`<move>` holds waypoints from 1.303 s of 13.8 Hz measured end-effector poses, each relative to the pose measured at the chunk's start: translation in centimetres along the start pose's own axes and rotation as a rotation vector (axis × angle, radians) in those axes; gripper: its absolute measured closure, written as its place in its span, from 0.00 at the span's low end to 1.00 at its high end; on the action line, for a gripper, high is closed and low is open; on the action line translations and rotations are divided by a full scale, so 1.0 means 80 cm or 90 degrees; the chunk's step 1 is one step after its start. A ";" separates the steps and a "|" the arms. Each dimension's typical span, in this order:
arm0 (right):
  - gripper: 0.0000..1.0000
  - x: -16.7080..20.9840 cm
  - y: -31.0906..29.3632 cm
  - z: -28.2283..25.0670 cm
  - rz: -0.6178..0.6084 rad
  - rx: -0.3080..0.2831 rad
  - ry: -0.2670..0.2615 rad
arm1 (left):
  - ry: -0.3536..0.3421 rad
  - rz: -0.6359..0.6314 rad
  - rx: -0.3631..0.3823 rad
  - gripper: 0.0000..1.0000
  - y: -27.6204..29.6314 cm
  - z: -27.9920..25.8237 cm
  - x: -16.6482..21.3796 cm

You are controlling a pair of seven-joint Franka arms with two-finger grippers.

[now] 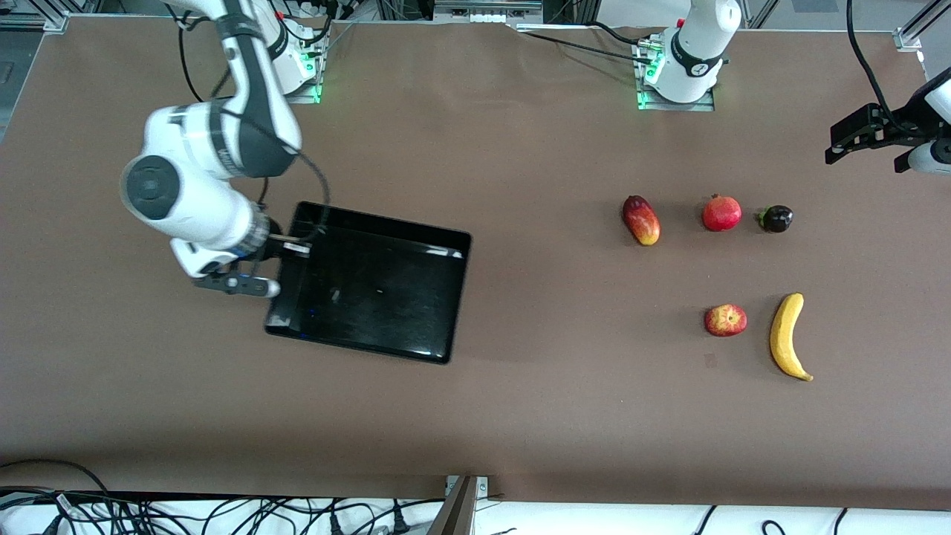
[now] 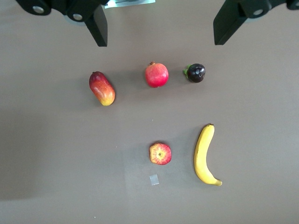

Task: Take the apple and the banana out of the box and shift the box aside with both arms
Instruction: 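Drag the black tray across the table away from the fruits with the right gripper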

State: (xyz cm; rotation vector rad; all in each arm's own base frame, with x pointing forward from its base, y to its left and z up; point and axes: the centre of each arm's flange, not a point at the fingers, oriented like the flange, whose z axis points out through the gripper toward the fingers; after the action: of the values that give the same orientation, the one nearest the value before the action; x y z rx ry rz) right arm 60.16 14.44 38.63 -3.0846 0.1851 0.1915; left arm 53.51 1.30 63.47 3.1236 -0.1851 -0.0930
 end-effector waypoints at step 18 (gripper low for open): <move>0.96 -0.027 0.320 0.151 -0.075 0.006 -0.014 | -0.003 -0.002 -0.001 0.00 -0.003 0.006 0.004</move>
State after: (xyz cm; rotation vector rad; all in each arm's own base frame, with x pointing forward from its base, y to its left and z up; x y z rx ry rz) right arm 53.44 -10.07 25.93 -3.0707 0.0032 0.2196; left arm 53.85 1.50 62.98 3.1230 -0.1794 -0.1002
